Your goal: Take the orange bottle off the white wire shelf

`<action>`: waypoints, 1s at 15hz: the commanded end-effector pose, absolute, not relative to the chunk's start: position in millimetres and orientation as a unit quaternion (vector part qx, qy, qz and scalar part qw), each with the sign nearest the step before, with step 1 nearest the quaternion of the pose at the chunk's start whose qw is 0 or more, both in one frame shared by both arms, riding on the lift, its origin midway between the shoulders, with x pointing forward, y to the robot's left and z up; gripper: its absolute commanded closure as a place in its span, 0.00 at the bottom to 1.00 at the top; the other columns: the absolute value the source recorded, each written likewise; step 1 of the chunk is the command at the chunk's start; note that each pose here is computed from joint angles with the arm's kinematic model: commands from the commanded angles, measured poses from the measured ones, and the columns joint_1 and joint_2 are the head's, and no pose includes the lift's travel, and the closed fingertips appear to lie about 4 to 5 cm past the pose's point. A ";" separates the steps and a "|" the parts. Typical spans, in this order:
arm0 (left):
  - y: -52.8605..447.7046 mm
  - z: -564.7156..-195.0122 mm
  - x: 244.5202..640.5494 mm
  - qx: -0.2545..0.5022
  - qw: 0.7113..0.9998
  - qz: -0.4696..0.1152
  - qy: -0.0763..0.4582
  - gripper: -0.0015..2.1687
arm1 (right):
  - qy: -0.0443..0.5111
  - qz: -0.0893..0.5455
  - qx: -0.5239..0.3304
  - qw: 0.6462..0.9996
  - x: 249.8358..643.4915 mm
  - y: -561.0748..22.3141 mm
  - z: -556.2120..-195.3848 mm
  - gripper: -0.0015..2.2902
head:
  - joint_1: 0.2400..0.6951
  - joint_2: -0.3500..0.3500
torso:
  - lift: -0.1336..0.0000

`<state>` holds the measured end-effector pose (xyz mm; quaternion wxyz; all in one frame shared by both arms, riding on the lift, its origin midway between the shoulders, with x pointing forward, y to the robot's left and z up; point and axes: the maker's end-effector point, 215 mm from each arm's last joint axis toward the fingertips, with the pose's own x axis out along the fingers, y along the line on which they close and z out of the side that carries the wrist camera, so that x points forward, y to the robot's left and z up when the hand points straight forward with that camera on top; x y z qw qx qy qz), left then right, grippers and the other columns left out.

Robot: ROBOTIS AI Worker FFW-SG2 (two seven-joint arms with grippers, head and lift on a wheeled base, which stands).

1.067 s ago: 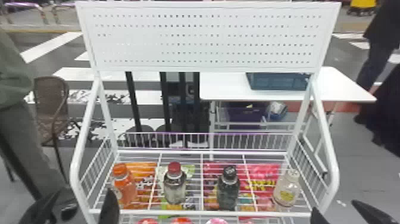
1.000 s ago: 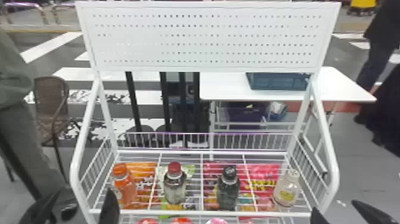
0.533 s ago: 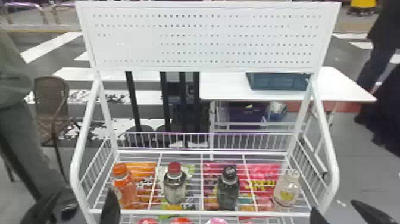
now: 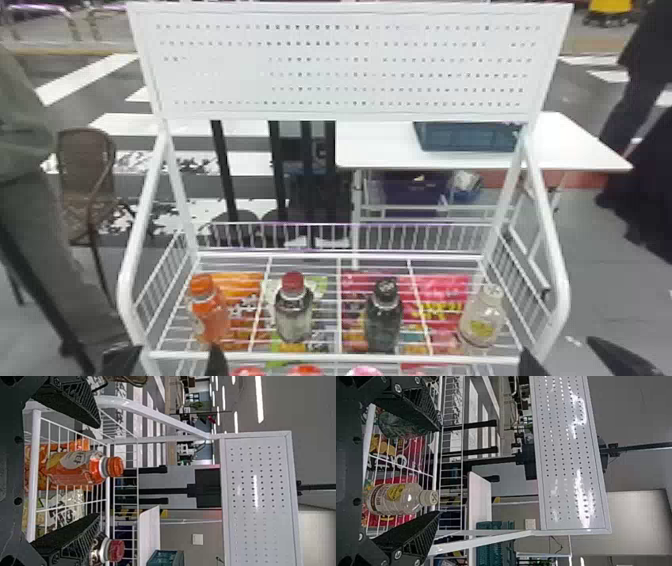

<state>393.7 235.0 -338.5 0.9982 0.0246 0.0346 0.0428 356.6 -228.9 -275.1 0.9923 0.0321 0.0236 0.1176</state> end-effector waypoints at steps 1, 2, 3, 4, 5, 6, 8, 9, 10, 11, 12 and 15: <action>233.0 -372.8 403.7 0.020 0.998 0.050 0.044 0.05 | 0.023 0.118 0.032 0.992 356.5 -228.8 -274.8 0.07 | 0.57 0.50 | 1.00; 233.8 -383.4 408.1 0.019 0.997 0.053 0.047 0.05 | 0.024 0.117 0.033 0.992 356.5 -229.0 -275.6 0.07 | 0.57 0.50 | 1.00; 233.3 -399.2 412.0 0.020 0.997 0.052 0.058 0.05 | 0.024 0.117 0.033 0.992 356.5 -229.0 -275.6 0.07 | 0.57 0.50 | 1.00; 233.7 -409.1 416.0 0.022 0.996 0.052 0.064 0.05 | 0.024 0.118 0.033 0.992 356.4 -228.6 -275.6 0.07 | 0.57 0.50 | 1.00; 235.4 -419.9 422.0 0.023 0.996 0.053 0.071 0.05 | 0.025 0.119 0.034 0.992 355.8 -227.4 -277.1 0.07 | 0.57 0.50 | 1.00; 234.7 -427.8 428.6 0.024 0.996 0.053 0.074 0.05 | 0.025 0.120 0.033 0.992 355.9 -227.2 -276.3 0.07 | 0.57 0.50 | 1.00; 235.3 -434.7 443.1 0.028 0.996 0.051 0.068 0.05 | 0.026 0.121 0.033 0.992 354.6 -226.7 -277.0 0.07 | 0.57 0.50 | 1.00; 237.6 -437.3 451.3 0.030 0.996 0.052 0.064 0.05 | 0.027 0.120 0.033 0.992 354.2 -227.4 -277.5 0.07 | 0.57 0.50 | 1.00; 239.2 -438.8 458.2 0.031 0.996 0.053 0.061 0.05 | 0.028 0.120 0.032 0.992 353.0 -227.5 -277.5 0.07 | 0.57 0.50 | 1.00; 241.6 -433.2 465.8 0.030 0.997 0.055 0.044 0.05 | 0.028 0.120 0.031 0.992 352.3 -227.9 -276.9 0.07 | 0.57 0.50 | 1.00; 244.3 -429.6 473.7 0.029 0.997 0.057 0.032 0.05 | 0.029 0.120 0.031 0.992 351.6 -227.8 -277.2 0.07 | 0.57 0.50 | 1.00; 254.6 -428.8 491.8 0.013 0.998 0.064 0.015 0.05 | 0.029 0.121 0.029 0.992 350.4 -228.1 -277.2 0.07 | 0.57 0.50 | 1.00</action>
